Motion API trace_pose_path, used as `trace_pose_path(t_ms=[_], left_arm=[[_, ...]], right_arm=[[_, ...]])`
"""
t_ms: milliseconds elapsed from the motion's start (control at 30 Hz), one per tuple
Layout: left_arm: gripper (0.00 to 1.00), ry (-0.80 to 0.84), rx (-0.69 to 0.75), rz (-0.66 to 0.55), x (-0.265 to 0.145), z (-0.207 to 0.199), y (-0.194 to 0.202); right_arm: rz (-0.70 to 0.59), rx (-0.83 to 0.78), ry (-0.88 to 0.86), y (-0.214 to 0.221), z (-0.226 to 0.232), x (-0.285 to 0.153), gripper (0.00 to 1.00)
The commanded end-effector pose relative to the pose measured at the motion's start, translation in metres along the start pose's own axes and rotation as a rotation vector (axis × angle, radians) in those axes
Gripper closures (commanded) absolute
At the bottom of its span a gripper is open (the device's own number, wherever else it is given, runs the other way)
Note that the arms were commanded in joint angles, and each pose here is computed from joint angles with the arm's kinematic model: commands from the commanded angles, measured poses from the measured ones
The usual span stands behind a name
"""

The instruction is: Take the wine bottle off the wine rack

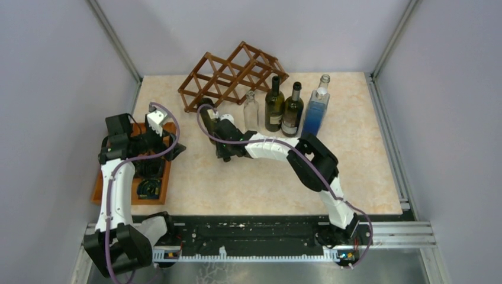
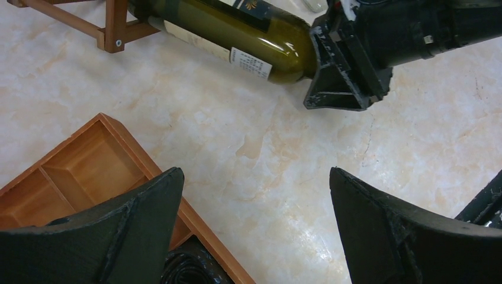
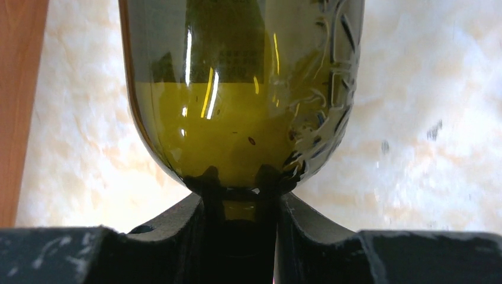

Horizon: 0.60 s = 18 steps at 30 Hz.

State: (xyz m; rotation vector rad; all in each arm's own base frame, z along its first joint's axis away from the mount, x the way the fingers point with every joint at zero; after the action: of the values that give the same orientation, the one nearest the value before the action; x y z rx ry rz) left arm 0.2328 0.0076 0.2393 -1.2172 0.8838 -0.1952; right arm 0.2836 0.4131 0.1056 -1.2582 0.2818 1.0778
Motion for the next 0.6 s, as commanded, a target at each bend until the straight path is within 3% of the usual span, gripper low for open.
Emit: trace_pose_path(t_ms=[0, 400, 567], left_arm=[[0.01, 0.044, 0.058, -0.028, -0.003, -0.01, 0.002], [0.01, 0.073, 0.061, -0.04, -0.002, -0.013, 0.003], [0.01, 0.129, 0.127, -0.052, -0.004, -0.02, 0.005]], right_arm=[[-0.249, 0.042, -0.176, -0.05, 0.039, -0.062, 1.0], [-0.301, 0.029, -0.244, -0.047, 0.04, -0.108, 1.0], [-0.301, 0.015, -0.318, -0.052, 0.048, -0.131, 1.0]])
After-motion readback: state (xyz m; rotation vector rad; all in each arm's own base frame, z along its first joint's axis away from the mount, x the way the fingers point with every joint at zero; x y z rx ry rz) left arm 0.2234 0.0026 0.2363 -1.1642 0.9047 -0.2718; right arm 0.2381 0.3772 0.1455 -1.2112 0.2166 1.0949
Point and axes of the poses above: each gripper's point midway between its finger pads, its own x axis out along the fingers, its own z axis along the line the jaws close on, y = z × x, the point moved 8 cm from there along -x, back along the fingers, and after that the axes turned 4 degrees about x, right-handed, at the moved point
